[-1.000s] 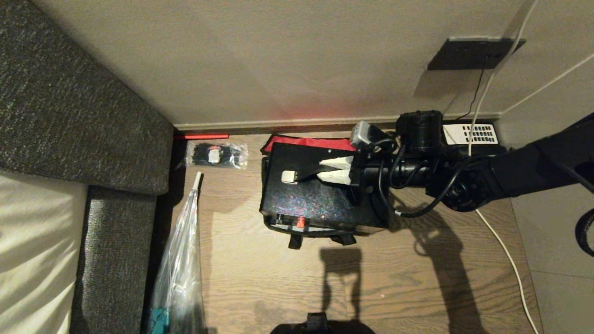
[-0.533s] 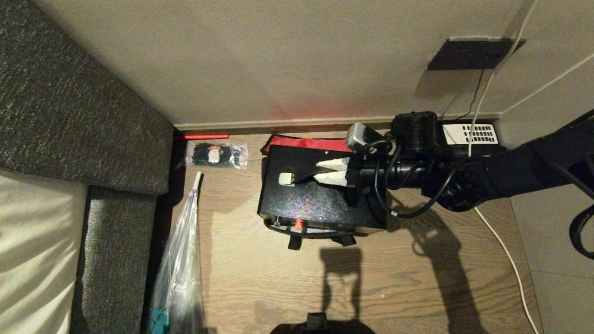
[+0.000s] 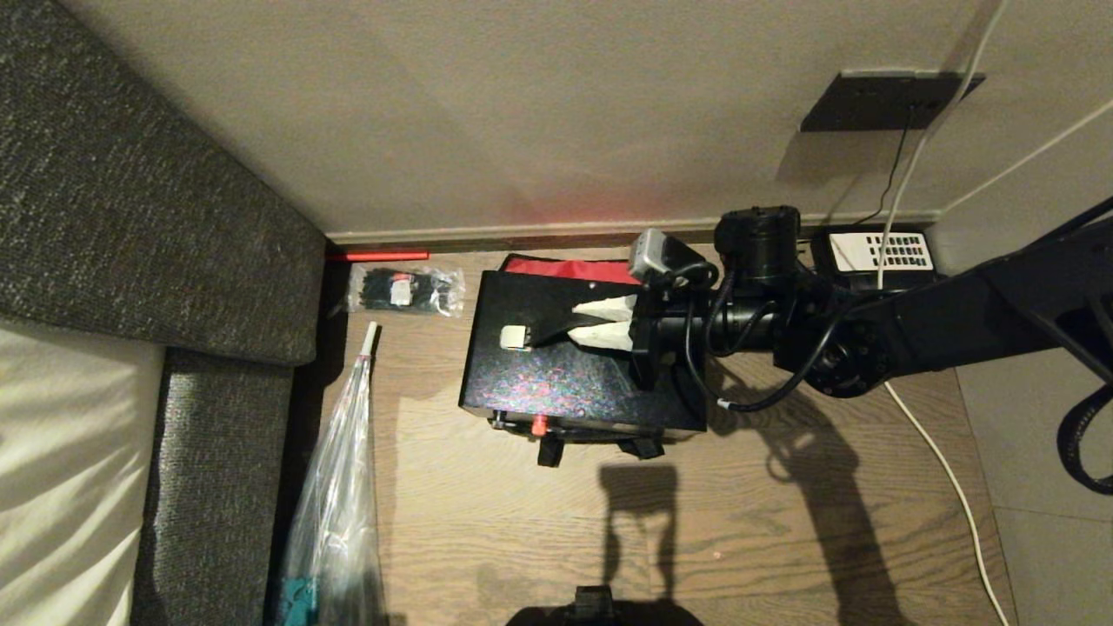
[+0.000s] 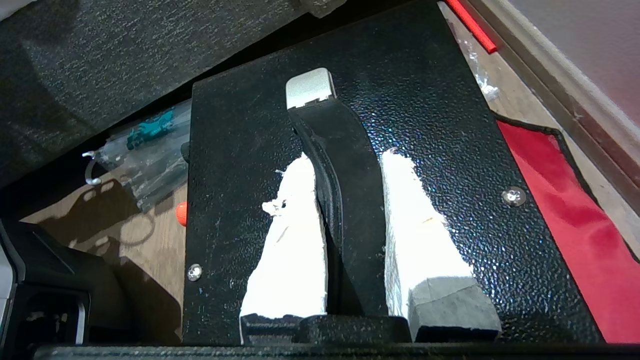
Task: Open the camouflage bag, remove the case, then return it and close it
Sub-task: Place the black box back
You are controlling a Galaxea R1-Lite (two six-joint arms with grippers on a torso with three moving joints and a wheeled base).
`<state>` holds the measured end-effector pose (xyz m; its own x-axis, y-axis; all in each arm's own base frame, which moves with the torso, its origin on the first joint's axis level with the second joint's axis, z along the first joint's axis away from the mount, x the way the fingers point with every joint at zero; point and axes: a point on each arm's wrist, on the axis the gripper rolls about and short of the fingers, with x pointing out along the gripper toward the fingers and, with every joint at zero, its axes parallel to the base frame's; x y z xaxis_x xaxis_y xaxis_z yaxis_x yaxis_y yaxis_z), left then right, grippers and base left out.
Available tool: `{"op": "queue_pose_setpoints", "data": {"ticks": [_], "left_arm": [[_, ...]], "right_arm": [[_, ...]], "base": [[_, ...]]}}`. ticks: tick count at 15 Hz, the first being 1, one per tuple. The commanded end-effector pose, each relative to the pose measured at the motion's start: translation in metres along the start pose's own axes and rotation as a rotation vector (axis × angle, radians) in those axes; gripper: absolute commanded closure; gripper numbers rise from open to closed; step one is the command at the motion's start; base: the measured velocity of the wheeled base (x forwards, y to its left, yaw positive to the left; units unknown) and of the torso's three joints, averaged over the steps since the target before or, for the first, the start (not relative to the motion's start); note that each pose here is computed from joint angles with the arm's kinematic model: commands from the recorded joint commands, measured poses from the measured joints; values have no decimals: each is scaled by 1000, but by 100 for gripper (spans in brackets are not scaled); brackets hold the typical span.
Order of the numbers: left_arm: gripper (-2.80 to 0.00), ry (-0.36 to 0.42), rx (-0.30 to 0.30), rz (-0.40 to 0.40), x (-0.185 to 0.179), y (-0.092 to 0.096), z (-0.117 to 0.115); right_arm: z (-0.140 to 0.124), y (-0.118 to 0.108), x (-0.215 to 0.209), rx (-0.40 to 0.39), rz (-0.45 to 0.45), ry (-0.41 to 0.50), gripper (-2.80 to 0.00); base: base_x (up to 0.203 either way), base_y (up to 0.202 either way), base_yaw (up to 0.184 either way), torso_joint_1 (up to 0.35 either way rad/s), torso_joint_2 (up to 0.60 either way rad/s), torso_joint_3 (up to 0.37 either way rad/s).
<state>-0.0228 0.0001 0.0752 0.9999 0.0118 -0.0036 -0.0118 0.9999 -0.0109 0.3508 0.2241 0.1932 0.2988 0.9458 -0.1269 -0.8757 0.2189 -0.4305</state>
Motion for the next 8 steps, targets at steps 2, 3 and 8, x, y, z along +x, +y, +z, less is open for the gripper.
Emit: {"op": "queue_pose_setpoints", "data": {"ticks": [2,3,8], "left_arm": [[0,1,-1,1,0,0,-1],[0,1,0,0,0,0,-1],[0,1,0,0,0,0,-1]], "right_arm": [[-9,2,6,10,17,9,0],[-10,2,7,11,17,10,0],[-19,-9,5,21,-8,18,0]], "base": [[0,0,0,0,0,0],[0,0,0,0,0,0],[0,0,0,0,0,0]]}}
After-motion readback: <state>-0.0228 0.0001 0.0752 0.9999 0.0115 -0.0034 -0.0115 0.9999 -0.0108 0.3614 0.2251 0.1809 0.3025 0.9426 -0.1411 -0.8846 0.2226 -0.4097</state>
